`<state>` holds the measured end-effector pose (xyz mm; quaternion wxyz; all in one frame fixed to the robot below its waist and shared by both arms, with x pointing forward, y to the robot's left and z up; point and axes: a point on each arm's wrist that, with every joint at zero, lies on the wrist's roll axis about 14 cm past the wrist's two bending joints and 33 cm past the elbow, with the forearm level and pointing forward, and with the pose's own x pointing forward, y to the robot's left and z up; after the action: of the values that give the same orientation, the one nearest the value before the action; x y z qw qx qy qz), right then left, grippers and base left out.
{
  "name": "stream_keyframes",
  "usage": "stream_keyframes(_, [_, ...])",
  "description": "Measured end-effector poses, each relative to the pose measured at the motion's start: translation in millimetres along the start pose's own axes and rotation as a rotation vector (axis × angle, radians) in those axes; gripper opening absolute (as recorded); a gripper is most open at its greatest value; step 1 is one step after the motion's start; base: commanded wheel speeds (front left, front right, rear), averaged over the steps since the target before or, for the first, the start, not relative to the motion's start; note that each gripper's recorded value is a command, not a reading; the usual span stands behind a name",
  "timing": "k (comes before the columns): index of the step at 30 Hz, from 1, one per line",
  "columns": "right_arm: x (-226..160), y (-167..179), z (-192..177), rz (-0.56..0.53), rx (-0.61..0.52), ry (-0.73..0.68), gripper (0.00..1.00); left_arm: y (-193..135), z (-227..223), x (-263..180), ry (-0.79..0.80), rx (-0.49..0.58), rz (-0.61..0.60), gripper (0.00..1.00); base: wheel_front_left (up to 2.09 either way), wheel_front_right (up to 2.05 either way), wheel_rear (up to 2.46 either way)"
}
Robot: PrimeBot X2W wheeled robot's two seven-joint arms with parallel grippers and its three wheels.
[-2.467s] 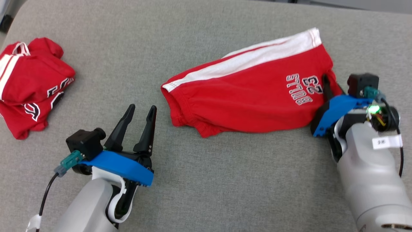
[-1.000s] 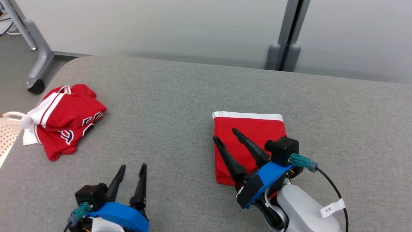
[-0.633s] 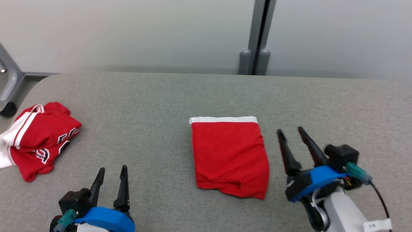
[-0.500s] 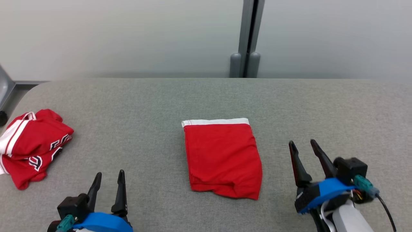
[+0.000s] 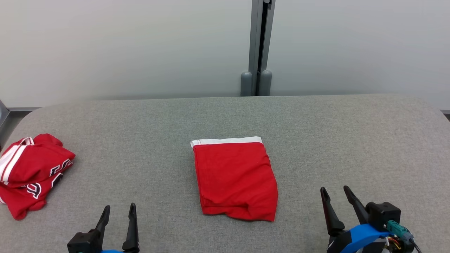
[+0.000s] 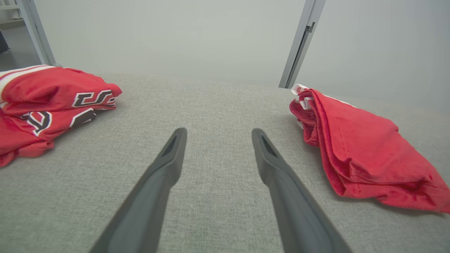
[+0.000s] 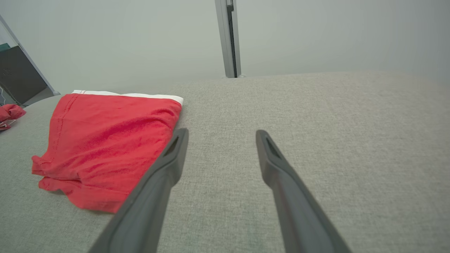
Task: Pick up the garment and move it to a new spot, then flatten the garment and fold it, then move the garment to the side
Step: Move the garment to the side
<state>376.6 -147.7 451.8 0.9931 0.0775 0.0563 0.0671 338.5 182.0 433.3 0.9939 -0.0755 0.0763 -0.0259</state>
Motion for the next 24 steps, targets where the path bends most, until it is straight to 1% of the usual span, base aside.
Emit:
stream_keyframes(8, [3,4,-3,0.013,0.008,0.010,1.00,-4,-4,-1,0.012,-0.007,-0.005,1.00,0.00,0.00,0.00])
stream_keyframes(12, [10,10,-14,0.032,0.014,0.045,1.00,-8,-9,3,0.028,-0.024,-0.016,1.00,0.00,0.00,0.00])
stream_keyframes(15, [29,18,-17,0.060,0.016,0.057,1.00,-10,-7,15,0.028,-0.029,-0.035,1.00,0.00,0.00,0.00])
stream_keyframes(24, [90,61,-35,0.187,0.031,0.116,1.00,13,-20,20,0.087,-0.036,-0.006,1.00,0.00,0.00,0.00])
